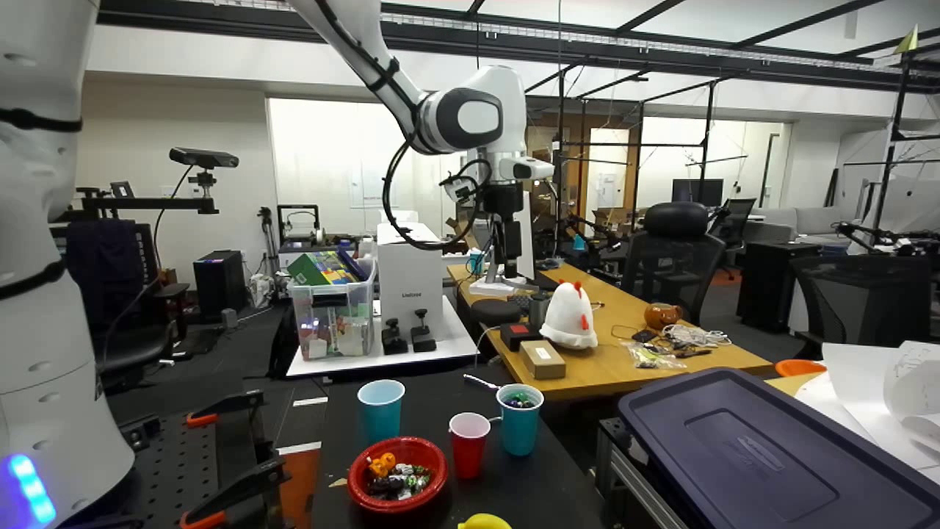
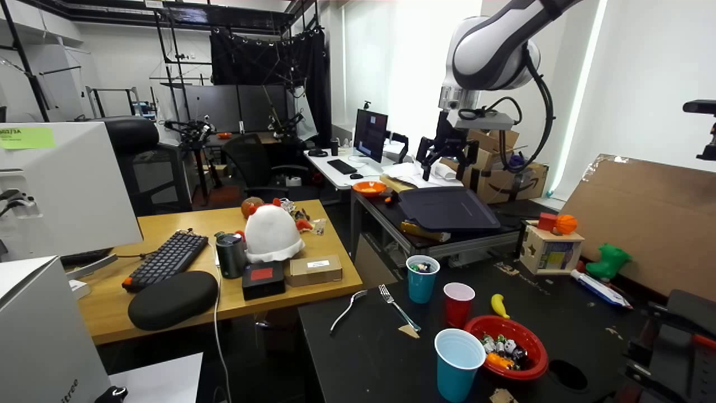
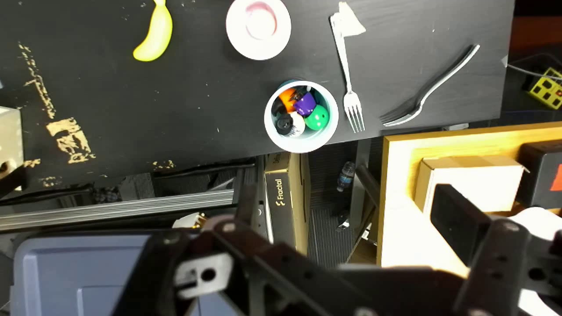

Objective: Pick up some of the contents in the cup and put them in the bowl

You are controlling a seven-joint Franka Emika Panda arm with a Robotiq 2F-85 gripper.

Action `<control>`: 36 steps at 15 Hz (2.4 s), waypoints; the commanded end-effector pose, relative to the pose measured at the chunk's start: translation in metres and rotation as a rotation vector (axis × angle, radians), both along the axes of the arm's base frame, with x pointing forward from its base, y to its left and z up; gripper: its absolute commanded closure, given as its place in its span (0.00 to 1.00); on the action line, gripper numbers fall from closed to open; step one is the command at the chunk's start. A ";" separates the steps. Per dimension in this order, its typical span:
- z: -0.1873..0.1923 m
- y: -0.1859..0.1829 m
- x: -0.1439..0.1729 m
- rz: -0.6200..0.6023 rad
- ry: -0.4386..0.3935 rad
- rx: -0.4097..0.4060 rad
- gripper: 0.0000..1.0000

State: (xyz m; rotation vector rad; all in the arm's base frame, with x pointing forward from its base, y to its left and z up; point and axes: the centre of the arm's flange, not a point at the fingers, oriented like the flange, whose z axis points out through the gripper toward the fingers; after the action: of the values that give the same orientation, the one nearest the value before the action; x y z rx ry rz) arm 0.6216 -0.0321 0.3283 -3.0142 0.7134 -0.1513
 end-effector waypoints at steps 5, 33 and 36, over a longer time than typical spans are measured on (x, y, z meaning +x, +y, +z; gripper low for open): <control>-0.054 0.000 0.059 -0.138 0.005 0.042 0.00; -0.214 -0.039 0.079 -0.700 0.170 0.161 0.00; -0.215 -0.043 0.076 -0.759 0.182 0.168 0.00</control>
State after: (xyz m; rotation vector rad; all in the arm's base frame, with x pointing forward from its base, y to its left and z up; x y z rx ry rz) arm 0.6947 -0.0718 0.1093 -2.5424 1.6666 0.1225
